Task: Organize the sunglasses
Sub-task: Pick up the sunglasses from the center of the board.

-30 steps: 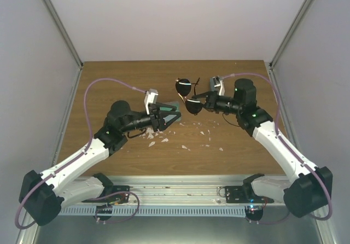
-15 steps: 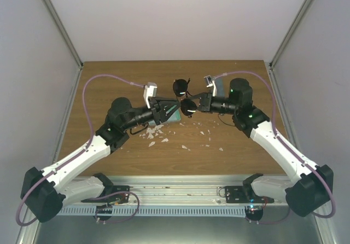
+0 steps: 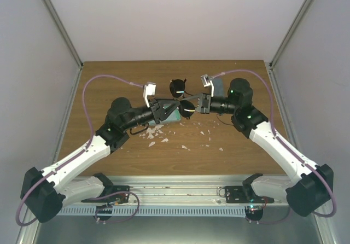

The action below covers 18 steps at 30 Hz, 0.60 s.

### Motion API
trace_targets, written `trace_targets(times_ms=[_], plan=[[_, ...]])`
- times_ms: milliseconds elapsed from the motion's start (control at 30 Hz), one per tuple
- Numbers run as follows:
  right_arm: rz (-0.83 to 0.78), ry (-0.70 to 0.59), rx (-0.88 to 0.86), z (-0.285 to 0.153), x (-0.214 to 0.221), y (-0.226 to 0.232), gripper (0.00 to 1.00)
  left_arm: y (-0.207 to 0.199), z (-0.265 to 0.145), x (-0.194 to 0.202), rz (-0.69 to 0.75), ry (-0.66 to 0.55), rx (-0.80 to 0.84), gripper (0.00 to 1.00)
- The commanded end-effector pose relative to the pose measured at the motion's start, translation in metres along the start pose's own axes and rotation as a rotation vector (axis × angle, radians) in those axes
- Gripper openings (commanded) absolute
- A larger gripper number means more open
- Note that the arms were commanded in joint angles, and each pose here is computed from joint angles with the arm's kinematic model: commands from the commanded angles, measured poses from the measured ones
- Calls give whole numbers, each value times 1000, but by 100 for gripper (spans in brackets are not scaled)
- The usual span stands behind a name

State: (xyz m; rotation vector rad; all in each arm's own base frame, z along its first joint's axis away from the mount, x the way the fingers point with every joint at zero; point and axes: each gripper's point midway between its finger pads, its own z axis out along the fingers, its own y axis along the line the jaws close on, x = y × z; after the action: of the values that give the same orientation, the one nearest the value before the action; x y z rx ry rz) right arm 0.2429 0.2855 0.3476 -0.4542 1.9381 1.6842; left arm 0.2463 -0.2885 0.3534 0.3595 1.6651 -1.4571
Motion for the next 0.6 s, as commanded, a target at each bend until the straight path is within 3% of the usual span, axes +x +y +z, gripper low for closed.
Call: trace_targets(times_ms=[0, 233, 400, 567], plan=[[-101, 10, -75, -1, 3, 19, 1, -20, -6, -22, 73, -83, 47, 20], [-138, 30, -100, -1, 8, 21, 1, -33, -9, -18, 112, -58, 109, 12], [-165, 41, -119, 0, 9, 24, 1, -42, -12, -18, 154, -54, 142, 0], [-231, 28, -137, -4, 5, 37, 25, -60, -17, -18, 290, -48, 208, 0]])
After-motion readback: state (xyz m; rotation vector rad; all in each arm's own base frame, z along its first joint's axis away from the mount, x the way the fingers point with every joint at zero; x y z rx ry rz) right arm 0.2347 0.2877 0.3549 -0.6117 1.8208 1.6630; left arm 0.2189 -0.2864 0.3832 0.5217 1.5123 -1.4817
